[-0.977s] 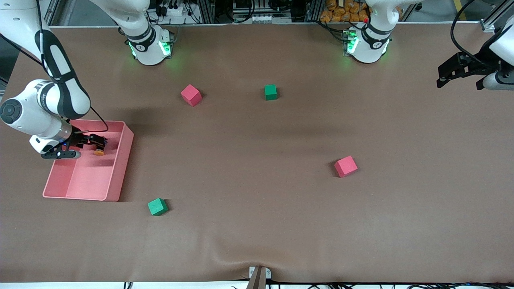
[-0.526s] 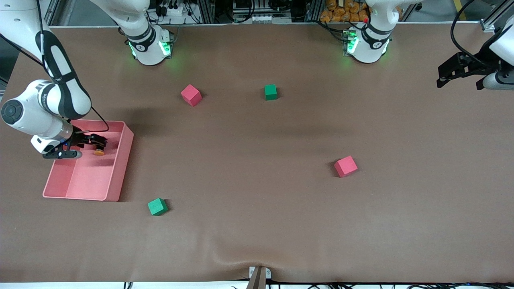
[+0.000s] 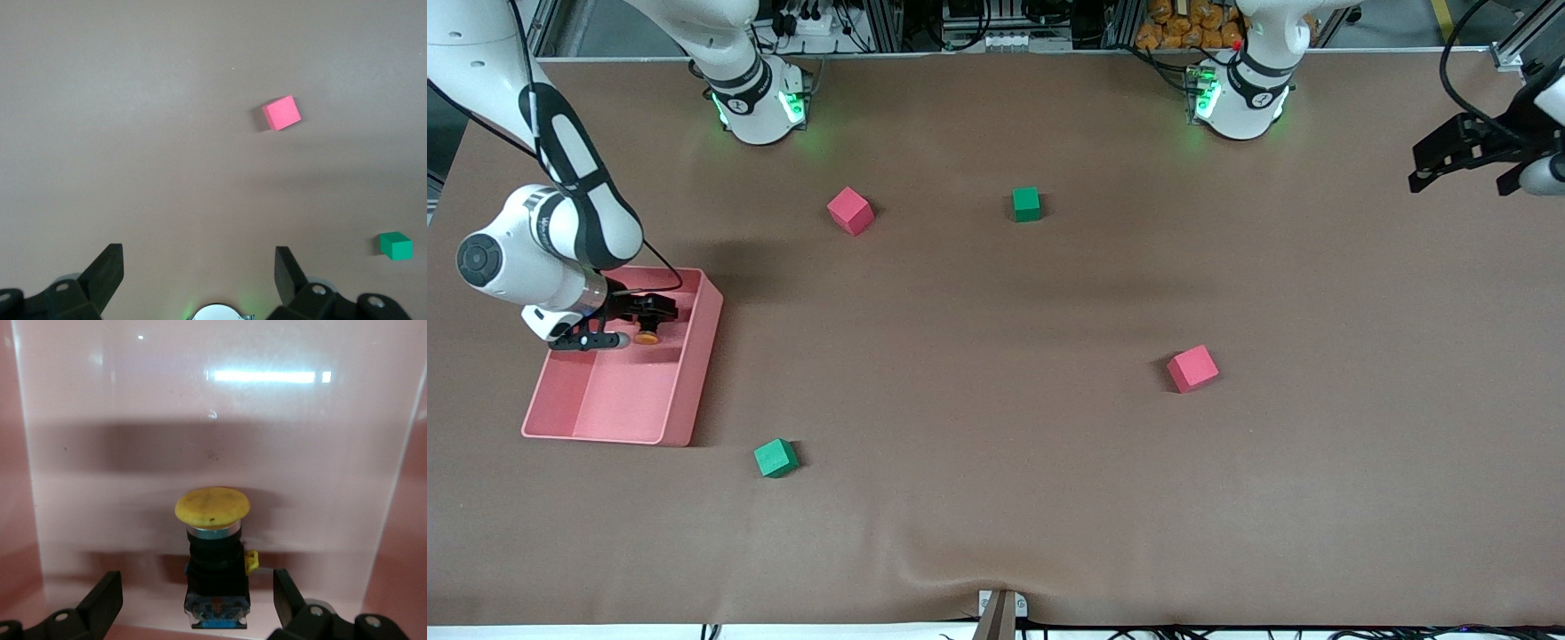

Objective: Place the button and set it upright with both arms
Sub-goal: 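Lower the right gripper and grasp the button's blue base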

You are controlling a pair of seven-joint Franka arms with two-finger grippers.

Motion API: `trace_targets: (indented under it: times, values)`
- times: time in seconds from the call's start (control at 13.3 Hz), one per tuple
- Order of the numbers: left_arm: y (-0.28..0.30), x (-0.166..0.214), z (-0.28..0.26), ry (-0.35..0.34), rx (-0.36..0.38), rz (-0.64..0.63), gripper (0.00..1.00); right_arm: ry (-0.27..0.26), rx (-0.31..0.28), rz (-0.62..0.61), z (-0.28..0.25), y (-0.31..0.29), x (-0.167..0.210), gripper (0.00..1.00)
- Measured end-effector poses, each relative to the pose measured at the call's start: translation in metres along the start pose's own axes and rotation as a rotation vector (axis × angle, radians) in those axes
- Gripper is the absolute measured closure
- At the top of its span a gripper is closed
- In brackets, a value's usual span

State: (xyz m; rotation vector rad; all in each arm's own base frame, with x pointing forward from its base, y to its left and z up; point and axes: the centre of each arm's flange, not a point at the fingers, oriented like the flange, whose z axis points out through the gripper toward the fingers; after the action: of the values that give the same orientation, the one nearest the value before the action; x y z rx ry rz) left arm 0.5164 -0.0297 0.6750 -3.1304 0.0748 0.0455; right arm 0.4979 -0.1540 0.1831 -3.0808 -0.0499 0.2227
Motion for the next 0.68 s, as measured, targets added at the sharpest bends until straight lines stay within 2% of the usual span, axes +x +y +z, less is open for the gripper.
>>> trace_targets:
  times: [0.68]
  values:
    - [0.006,-0.0002,0.0018,-0.009,0.001,0.01,0.0,-0.01,0.004,-0.002,0.0041,-0.0009,-0.0007,0.0]
